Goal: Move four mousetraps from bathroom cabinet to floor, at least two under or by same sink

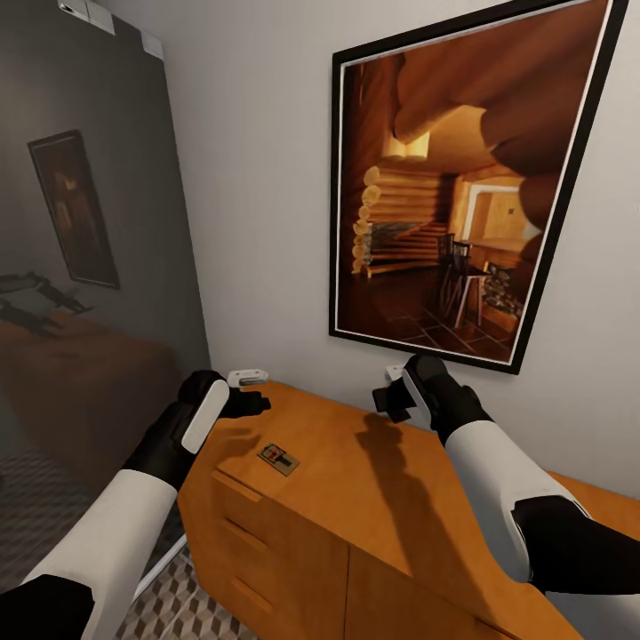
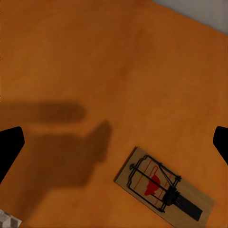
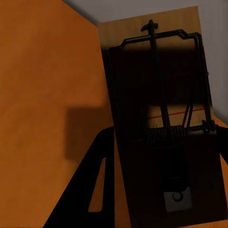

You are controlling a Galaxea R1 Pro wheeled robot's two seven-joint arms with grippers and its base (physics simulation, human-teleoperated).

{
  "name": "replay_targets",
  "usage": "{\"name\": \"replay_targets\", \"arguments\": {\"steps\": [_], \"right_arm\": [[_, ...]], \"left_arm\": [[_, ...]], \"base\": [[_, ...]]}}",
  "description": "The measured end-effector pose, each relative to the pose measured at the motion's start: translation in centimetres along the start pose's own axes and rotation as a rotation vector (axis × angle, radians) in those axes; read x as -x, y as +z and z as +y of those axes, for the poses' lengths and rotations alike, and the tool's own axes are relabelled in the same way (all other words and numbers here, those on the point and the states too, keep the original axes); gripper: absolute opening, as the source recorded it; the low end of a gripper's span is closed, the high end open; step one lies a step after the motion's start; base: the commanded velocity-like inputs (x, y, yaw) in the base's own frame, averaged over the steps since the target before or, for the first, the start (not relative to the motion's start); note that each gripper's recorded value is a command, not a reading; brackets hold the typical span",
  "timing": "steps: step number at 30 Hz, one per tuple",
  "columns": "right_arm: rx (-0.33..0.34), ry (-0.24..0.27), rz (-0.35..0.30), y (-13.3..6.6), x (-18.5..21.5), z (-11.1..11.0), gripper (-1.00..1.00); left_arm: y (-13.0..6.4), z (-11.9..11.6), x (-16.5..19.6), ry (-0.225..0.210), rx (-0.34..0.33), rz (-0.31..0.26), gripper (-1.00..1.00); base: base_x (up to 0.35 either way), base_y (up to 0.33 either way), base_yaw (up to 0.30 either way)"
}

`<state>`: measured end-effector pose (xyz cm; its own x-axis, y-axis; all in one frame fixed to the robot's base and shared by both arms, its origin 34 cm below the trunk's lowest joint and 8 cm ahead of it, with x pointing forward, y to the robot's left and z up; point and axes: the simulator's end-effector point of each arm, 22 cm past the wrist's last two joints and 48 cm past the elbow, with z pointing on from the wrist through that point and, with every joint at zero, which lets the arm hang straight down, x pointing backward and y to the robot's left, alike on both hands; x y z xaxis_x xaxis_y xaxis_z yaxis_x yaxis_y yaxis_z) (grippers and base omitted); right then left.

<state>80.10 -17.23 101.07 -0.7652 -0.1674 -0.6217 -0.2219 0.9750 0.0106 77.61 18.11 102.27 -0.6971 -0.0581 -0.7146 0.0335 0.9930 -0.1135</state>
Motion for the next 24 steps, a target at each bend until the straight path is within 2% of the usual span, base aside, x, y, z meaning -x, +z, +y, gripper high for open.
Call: {"name": "replay_targets", "arguments": {"steps": [24], "right_arm": [[-0.001,0.001,0.005,-0.03,-0.11,-0.12,-1.0]], "left_arm": [[-0.02,0.12,0.04,0.001,0.003,-0.001,1.0]], "base": [[0.0,0.0,0.0]]}}
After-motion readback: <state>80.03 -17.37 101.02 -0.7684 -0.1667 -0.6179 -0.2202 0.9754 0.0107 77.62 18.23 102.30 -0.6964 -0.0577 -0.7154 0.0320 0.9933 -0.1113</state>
